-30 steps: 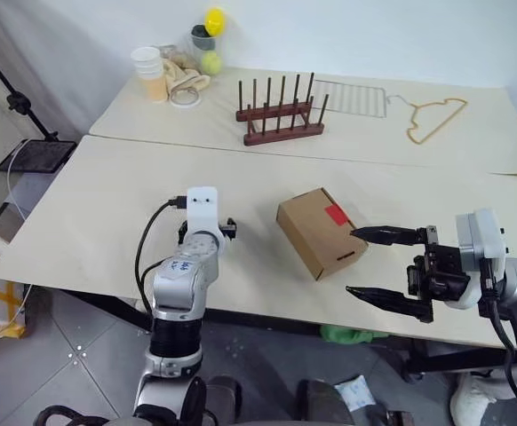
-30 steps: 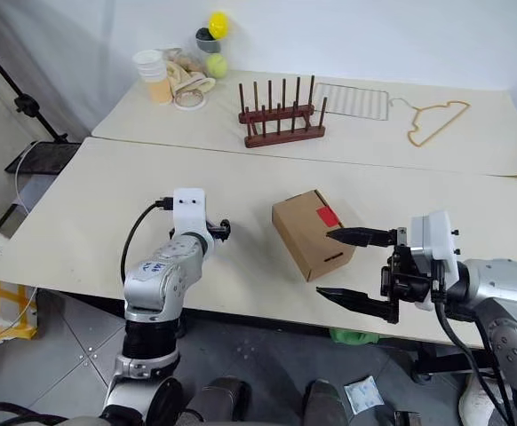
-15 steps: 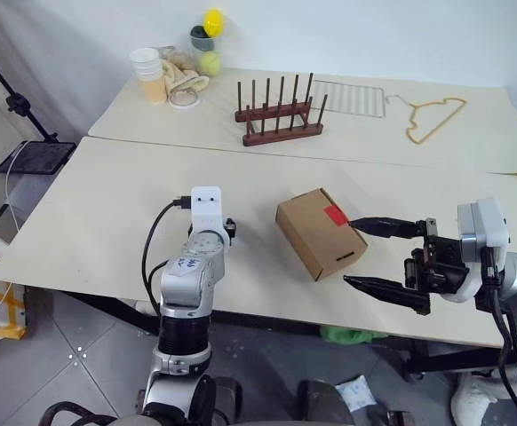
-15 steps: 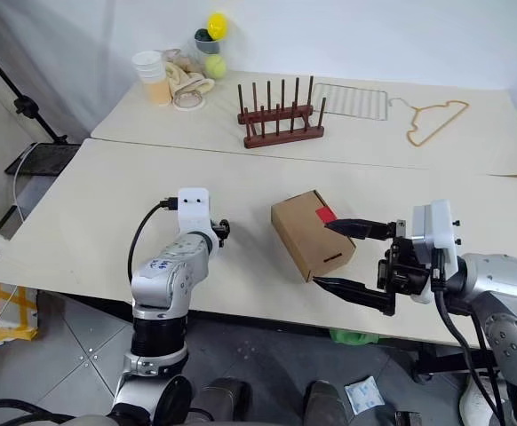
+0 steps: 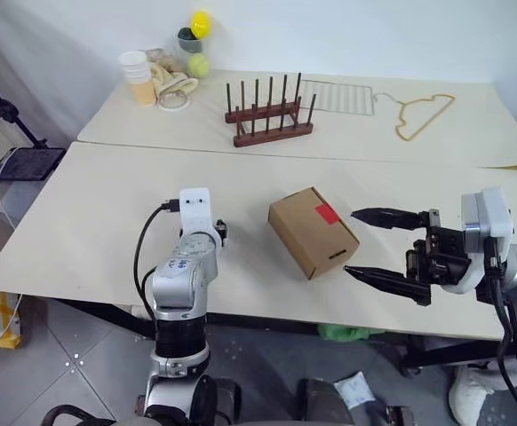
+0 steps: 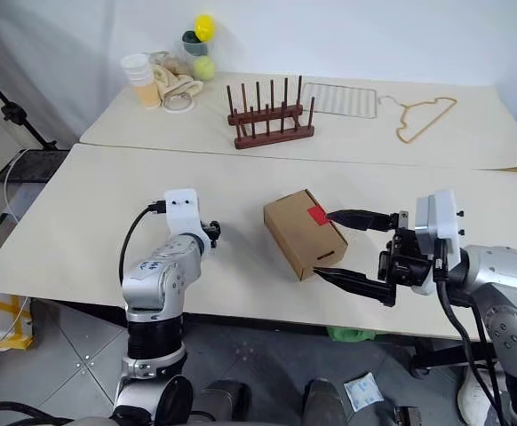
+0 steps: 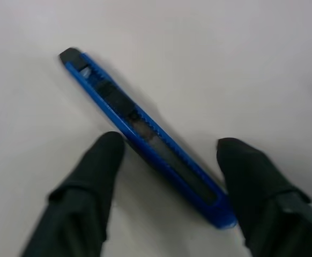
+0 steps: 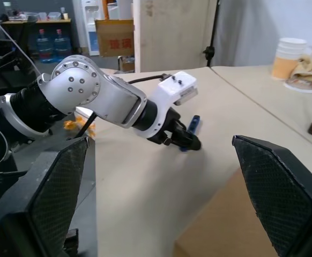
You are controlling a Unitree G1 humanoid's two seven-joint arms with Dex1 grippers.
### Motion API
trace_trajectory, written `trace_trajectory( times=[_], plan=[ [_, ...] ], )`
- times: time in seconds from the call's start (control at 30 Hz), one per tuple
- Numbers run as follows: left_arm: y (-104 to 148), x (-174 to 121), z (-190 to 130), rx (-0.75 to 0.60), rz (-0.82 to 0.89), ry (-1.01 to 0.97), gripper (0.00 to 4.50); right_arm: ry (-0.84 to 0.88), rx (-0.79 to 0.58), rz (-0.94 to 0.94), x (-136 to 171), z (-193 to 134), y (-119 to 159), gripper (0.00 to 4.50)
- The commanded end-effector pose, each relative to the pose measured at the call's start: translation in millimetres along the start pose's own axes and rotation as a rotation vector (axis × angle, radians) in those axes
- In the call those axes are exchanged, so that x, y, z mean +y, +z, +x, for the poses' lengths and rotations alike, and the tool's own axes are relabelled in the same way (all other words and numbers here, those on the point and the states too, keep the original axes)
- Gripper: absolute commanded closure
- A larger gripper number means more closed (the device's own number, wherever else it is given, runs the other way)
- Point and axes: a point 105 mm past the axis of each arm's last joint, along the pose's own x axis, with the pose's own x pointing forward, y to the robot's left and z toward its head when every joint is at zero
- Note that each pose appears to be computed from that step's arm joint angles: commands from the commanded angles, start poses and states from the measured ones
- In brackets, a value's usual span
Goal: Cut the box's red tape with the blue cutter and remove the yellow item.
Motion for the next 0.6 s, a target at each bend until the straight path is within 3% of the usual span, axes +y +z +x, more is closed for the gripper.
trace_trajectory(
  times=[0.03, 0.3, 0.47, 0.6],
  plan=[
    [-43, 39, 7, 0.190, 0.009, 0.156, 1.93, 0.012, -0.024, -0.018, 1, 1, 7, 0.00],
    [-39, 52, 7, 0.179, 0.013, 0.205, 1.93, 0.008, -0.030, -0.023, 0, 2, 6, 0.00],
    [-40, 66, 5, 0.184, 0.003, 0.251, 3.02, 0.000, -0.032, -0.026, -1, 2, 5, 0.00],
    [-40, 69, 4, 0.181, -0.003, 0.266, 3.02, 0.002, -0.037, -0.024, -1, 3, 4, 0.00]
  ],
)
